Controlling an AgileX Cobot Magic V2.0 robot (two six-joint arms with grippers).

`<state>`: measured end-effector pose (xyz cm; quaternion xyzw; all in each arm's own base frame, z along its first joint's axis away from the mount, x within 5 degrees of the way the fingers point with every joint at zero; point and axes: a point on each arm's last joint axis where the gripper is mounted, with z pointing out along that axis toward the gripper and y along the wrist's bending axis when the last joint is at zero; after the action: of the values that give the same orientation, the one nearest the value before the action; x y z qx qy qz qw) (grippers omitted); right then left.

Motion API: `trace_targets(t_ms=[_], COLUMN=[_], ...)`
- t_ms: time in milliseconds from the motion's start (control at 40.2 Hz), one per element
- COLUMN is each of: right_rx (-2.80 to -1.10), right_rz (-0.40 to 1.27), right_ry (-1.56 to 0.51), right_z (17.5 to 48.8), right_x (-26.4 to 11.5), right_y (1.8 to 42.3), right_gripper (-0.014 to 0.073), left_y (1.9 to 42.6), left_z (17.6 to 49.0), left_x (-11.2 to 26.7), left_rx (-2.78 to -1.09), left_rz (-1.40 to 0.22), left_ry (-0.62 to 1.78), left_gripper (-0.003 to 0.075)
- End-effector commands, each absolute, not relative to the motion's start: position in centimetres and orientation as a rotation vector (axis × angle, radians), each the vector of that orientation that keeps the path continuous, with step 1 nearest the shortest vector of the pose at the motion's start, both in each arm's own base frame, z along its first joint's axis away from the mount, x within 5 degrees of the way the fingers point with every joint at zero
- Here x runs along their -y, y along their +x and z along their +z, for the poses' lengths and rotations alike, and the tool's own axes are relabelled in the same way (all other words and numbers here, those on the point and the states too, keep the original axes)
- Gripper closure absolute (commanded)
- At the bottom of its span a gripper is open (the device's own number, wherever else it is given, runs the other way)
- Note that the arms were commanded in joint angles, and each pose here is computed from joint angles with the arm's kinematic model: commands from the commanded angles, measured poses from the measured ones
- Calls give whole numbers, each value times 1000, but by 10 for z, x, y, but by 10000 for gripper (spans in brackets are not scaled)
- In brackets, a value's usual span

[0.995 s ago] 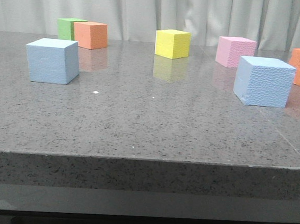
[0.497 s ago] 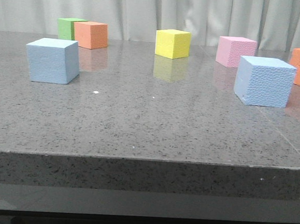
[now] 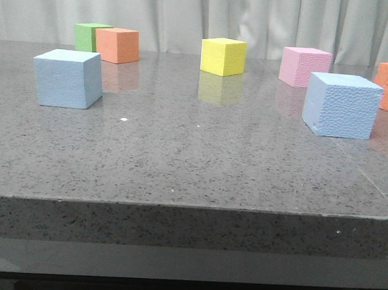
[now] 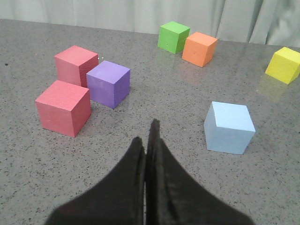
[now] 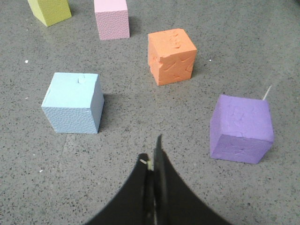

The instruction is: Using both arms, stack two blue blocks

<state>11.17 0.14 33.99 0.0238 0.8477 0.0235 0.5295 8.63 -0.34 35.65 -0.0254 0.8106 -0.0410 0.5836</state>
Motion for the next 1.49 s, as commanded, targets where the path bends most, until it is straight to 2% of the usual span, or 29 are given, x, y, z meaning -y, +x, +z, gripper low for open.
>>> trace_targets(t_ms=[0,99,149,249,348,398,448,597,945,1194,1268,1392,1467], right_rx=[-1910,-1908,-1908,-1895,-1884,-1884,-1884,-1884,-1884,-1913,-1946,-2025,-2090], right_rz=[40,40,39,20,3,4,4,4,7,89,90,91,96], right_ry=[44,44,44,36,28,28,28,28,29,66,65,64,64], right_z=[358,358,358,359,360,360,360,360,360,359,360,369,375], right_x=[-1,-1,0,0,1,1,1,1,1,-3,-3,-3,-4], right_y=[115,115,115,116,116,116,116,116,116,116,117,125,133], right_gripper=[661,653,614,424,197,132,102,99,99,97,58,-64,-69], left_y=[89,90,90,90,90,90,90,90,90,90,90,90,90], left_z=[373,375,376,376,376,376,376,376,376,376,376,376,376], left_x=[3,3,3,2,2,2,2,2,2,2,2,2,2], left_rx=[-1797,-1766,-1761,-1760,-1757,-1756,-1756,-1756,-1756,-1756,-1756,-1756,-1756], left_rz=[-101,-100,-96,-84,-67,-67,-67,-67,-67,-67,-67,-67,-67], left_ry=[-62,-62,-61,-55,-48,-48,-48,-48,-48,-48,-48,-48,-48], left_gripper=[740,732,681,497,258,181,143,162,264,318,337,357,356])
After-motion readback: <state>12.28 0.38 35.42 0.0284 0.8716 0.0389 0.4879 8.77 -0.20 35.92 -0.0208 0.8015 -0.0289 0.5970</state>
